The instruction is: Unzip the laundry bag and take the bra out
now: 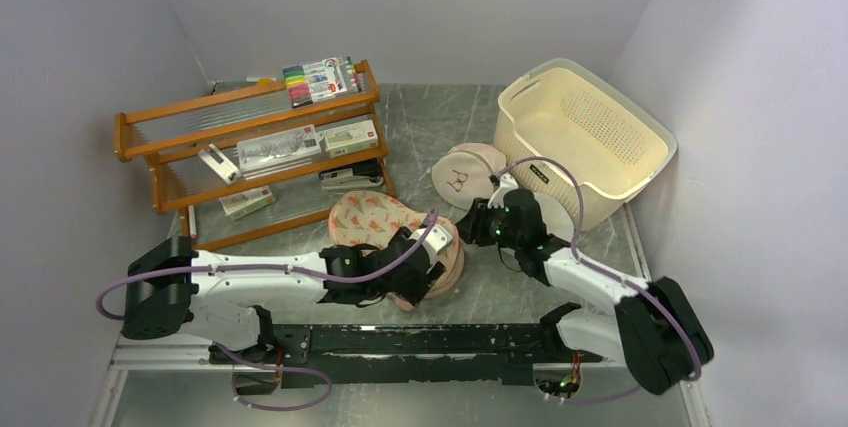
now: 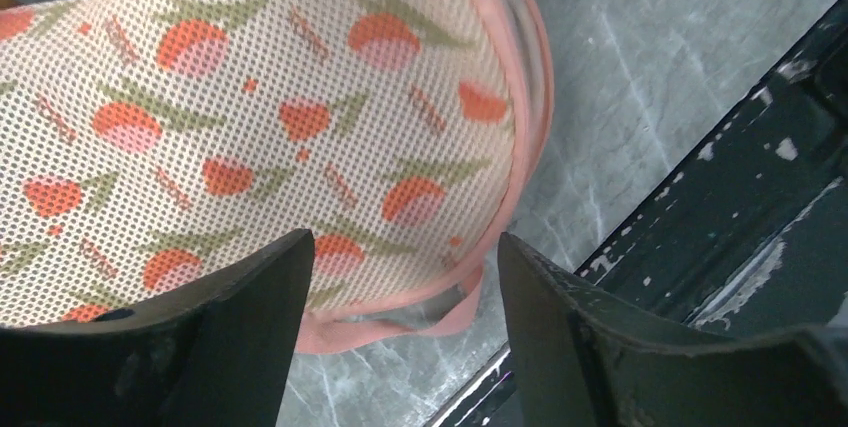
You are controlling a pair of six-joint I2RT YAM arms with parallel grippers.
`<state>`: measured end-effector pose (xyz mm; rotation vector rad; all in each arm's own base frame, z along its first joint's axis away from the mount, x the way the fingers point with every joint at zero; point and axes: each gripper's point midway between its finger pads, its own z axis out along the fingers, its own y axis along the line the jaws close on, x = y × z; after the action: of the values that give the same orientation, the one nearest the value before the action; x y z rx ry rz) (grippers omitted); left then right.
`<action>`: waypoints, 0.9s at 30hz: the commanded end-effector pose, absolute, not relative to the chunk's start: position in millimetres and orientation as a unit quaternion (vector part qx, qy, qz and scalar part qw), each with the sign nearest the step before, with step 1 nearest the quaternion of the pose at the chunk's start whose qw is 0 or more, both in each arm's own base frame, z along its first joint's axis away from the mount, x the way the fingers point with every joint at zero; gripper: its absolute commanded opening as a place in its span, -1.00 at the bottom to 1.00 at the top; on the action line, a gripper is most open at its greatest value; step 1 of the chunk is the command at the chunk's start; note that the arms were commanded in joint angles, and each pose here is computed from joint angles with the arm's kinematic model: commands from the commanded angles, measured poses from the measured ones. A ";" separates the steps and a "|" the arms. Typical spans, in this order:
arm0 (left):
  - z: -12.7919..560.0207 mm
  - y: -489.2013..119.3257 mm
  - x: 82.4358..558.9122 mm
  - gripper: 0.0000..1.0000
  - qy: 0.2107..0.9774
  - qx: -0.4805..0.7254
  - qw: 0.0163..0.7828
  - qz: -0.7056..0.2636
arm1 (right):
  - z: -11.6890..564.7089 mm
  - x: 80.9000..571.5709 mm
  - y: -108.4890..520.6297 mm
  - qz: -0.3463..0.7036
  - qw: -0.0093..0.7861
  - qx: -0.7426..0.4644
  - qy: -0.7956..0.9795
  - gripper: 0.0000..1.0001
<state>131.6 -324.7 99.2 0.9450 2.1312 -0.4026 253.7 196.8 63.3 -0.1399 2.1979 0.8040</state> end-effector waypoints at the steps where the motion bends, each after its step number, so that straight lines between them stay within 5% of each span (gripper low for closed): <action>1: 149.6 -351.7 142.0 0.61 0.810 0.339 0.423 -0.224 | 71.6 237.7 183.6 0.297 0.378 -0.047 0.876 -0.15; 7: 189.9 -318.0 178.7 0.75 0.816 0.265 0.457 -0.234 | 116.7 248.7 169.5 0.254 0.426 -0.062 0.866 0.33; 20: 225.2 -196.3 210.8 0.85 0.840 0.041 0.513 -0.174 | 103.2 200.7 284.1 0.244 0.376 -0.277 0.850 0.54; 27: 249.3 -155.6 208.1 0.91 0.822 -0.005 0.549 -0.149 | 76.9 160.2 306.9 0.133 0.360 -0.410 0.828 0.61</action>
<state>205.3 -184.6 248.6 0.0719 1.9532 -0.4673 161.5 308.3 81.3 -0.9208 2.1919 0.5873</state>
